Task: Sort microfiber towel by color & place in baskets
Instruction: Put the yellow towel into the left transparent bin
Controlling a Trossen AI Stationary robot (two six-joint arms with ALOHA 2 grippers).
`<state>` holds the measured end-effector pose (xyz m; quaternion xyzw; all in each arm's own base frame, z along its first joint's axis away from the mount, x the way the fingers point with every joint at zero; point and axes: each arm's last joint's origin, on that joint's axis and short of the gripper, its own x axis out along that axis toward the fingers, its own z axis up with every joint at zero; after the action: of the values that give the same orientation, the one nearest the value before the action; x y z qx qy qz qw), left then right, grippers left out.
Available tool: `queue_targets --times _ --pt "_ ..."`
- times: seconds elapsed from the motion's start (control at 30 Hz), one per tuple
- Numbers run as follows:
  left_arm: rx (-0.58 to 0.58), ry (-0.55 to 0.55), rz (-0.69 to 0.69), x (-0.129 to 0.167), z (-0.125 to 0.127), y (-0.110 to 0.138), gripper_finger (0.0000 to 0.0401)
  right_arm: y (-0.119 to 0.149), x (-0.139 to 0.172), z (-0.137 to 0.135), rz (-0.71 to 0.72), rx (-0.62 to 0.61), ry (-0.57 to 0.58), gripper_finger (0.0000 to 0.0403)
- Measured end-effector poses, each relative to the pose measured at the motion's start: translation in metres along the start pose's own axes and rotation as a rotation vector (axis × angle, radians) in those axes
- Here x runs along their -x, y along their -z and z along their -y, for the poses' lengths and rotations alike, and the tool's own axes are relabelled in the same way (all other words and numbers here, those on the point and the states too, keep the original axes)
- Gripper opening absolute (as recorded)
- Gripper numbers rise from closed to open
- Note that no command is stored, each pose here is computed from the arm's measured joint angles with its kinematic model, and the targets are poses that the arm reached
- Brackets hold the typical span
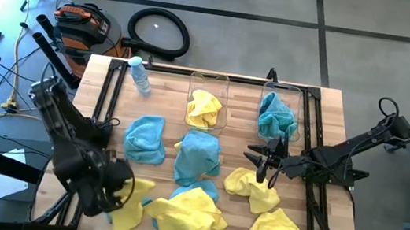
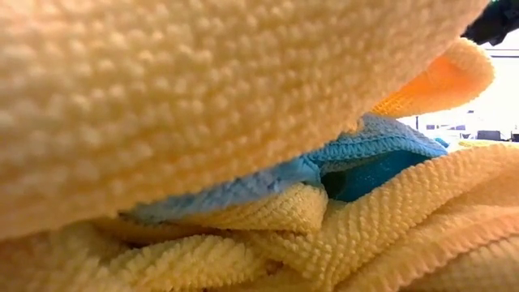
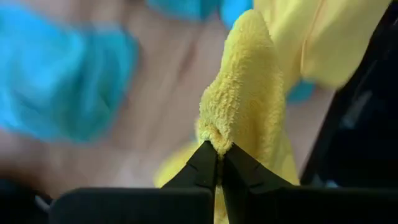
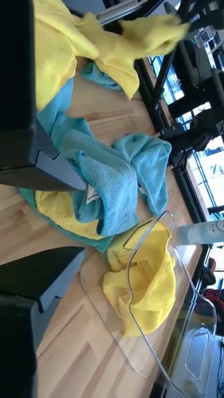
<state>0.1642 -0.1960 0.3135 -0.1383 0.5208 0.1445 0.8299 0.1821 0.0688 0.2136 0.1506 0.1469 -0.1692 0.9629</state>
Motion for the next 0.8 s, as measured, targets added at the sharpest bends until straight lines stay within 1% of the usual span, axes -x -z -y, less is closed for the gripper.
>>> queue_targets --times 0.17,0.5,0.67,0.8 --pt "-0.066 -0.039 0.198 0.025 -0.022 -0.035 0.0 0.001 0.0 0.001 -0.009 0.016 0.005 0.0149" --pt "-0.169 -0.161 0.301 0.048 -0.085 -0.125 0.0 0.001 0.0 0.001 -0.011 0.019 0.006 0.0149" --pt "-0.213 -0.165 0.449 0.067 -0.114 -0.169 0.0 0.001 0.0 0.001 -0.011 0.02 0.006 0.0149" --pt "-0.246 -0.16 0.57 0.072 -0.139 -0.199 0.0 0.001 0.0 0.001 -0.013 0.022 0.007 0.0149"
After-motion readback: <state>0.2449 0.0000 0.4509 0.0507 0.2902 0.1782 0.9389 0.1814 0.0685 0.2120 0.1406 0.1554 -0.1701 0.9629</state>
